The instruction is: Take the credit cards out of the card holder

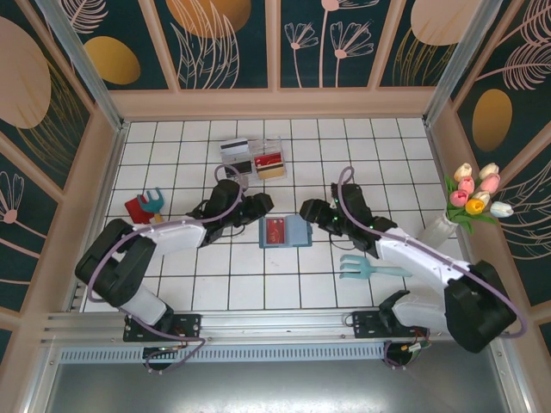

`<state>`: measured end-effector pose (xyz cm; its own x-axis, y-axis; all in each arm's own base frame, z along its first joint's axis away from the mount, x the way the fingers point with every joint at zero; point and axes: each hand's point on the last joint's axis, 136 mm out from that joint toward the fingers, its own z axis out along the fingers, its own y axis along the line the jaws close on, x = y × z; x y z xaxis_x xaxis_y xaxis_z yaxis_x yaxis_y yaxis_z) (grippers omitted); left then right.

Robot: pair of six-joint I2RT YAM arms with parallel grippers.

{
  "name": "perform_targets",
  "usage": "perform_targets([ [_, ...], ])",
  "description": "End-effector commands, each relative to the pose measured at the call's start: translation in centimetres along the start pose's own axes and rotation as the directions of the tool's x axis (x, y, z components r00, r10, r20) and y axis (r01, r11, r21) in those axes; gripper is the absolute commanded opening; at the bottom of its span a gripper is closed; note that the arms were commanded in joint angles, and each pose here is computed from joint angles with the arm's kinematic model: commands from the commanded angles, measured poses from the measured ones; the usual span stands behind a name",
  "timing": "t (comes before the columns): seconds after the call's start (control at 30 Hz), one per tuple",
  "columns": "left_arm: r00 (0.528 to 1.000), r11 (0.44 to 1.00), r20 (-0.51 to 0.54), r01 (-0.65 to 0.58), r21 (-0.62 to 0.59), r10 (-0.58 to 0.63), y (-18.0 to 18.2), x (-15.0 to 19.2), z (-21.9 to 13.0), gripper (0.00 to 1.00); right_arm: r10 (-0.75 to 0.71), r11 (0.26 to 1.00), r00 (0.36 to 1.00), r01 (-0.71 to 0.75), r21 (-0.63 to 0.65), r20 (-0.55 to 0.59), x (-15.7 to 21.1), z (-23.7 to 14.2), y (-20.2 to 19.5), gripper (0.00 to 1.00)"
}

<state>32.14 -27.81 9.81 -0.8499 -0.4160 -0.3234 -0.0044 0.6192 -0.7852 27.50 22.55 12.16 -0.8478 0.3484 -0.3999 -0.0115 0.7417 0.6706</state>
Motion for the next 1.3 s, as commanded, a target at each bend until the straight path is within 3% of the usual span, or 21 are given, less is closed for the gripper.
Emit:
perform_targets([
  [0.0, 0.997, 0.995, 0.053, 0.059, -0.079, -0.055, 2.6, 0.4, -1.4, 0.48, -0.009, 0.995, 0.999, 0.005, -0.103, -0.046, 0.6, 1.0, 3.2, 0.56],
  [0.2, 0.995, 0.991, -0.018, 0.1, -0.094, -0.103, 4.0, 2.6, -1.9, 0.38, 0.003, 0.994, 0.994, -0.015, -0.111, -0.108, 2.0, 3.2, 3.5, 0.44],
  [0.43, 0.992, 0.994, -0.104, 0.058, -0.098, -0.068, 3.6, 3.7, -0.6, 0.23, 0.026, 0.995, 0.984, -0.043, -0.094, -0.176, 3.3, 5.4, 2.8, 0.34],
  [0.57, 0.989, 0.994, -0.146, 0.008, -0.112, -0.025, 3.0, 4.4, 0.5, 0.23, 0.06, 0.997, 0.981, -0.066, -0.03, -0.185, 3.6, 6.6, 1.7, 0.25],
  [1.27, 0.986, 0.979, -0.168, -0.034, -0.201, 0.0, 5.0, 5.2, 1.7, 0.21, 0.067, 0.998, 0.957, -0.064, 0.023, -0.281, 5.3, 9.3, 0.5, 0.21],
])
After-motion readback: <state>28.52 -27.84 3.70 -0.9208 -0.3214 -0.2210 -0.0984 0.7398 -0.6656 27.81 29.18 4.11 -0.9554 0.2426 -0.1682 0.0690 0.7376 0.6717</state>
